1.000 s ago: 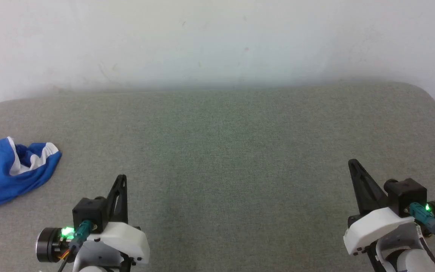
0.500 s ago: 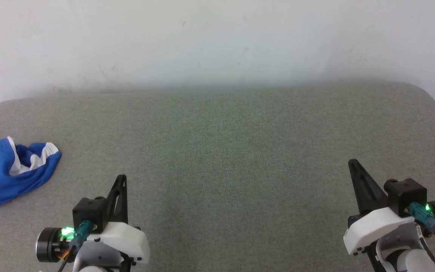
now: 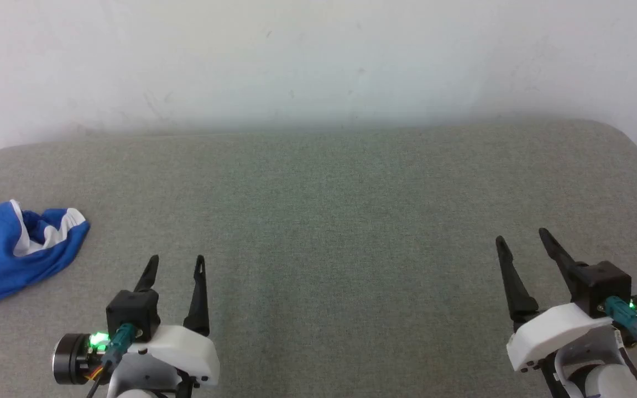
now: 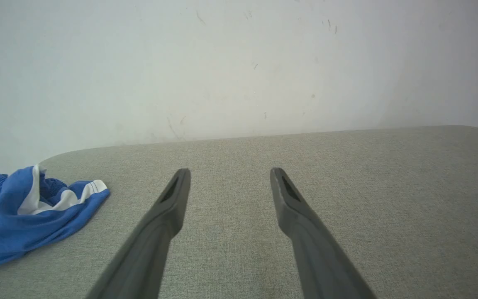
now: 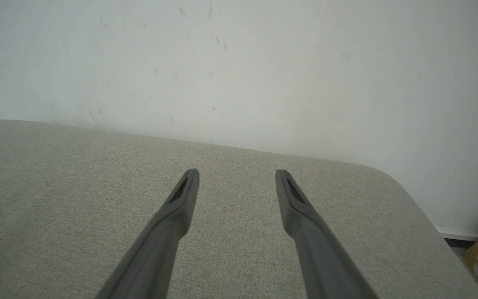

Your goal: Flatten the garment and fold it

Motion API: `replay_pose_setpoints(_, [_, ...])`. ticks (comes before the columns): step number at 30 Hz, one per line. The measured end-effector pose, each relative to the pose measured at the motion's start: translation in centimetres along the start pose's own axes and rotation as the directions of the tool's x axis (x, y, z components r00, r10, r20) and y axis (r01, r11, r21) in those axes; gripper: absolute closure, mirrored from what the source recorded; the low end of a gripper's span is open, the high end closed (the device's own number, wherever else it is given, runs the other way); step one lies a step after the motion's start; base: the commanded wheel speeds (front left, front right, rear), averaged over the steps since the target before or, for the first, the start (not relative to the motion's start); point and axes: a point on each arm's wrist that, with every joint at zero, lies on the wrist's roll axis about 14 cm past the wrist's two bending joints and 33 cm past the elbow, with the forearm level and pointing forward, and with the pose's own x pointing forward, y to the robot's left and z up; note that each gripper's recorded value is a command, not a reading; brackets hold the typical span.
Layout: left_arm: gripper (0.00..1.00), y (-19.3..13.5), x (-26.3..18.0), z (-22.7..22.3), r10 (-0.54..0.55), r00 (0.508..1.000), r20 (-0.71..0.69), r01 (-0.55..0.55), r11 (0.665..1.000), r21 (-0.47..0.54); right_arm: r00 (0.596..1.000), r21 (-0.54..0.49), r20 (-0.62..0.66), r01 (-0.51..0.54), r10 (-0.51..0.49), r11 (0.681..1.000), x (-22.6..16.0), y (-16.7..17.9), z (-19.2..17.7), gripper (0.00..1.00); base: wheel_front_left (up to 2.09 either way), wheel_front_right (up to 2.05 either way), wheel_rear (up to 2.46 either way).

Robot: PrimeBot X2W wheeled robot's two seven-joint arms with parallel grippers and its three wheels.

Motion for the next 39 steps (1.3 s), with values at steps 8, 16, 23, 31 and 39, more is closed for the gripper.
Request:
replay_pose_setpoints(8, [0.00, 0.0, 0.0, 0.1, 0.014, 1.000, 0.012, -0.014, 1.000, 0.000, 1.000, 0.025, 0.018, 0.018, -0.018, 1.000, 0.1, -0.6, 0.2, 0.00, 0.00, 0.00, 0.00])
replay_pose_setpoints(16, [0.00, 0.6, -0.3, 0.1, 0.047, 0.999, 0.023, -0.047, 0.999, 0.002, 0.999, 0.037, 0.035, 0.015, -0.016, 0.999, 0.6, -0.6, 0.4, 0.00, 0.00, 0.00, 0.00])
replay_pose_setpoints(23, [0.00, 1.8, -0.8, 0.1, 0.100, 0.994, 0.032, -0.100, 0.995, 0.004, 0.999, 0.047, 0.052, -0.005, 0.003, 0.999, 1.3, 0.0, 0.6, 0.00, 0.00, 0.00, 0.00])
replay_pose_setpoints(31, [0.00, 3.4, -1.7, 0.2, 0.163, 0.986, 0.045, -0.164, 0.986, 0.008, 0.997, 0.057, 0.069, -0.039, 0.035, 0.998, 2.4, 1.0, 0.8, 0.00, 0.00, 0.00, 0.00])
replay_pose_setpoints(39, [0.00, 5.2, -2.8, 0.3, 0.239, 0.970, 0.054, -0.240, 0.971, 0.012, 0.994, 0.065, 0.086, -0.080, 0.074, 0.995, 3.6, 2.4, 1.0, 0.00, 0.00, 0.00, 0.00])
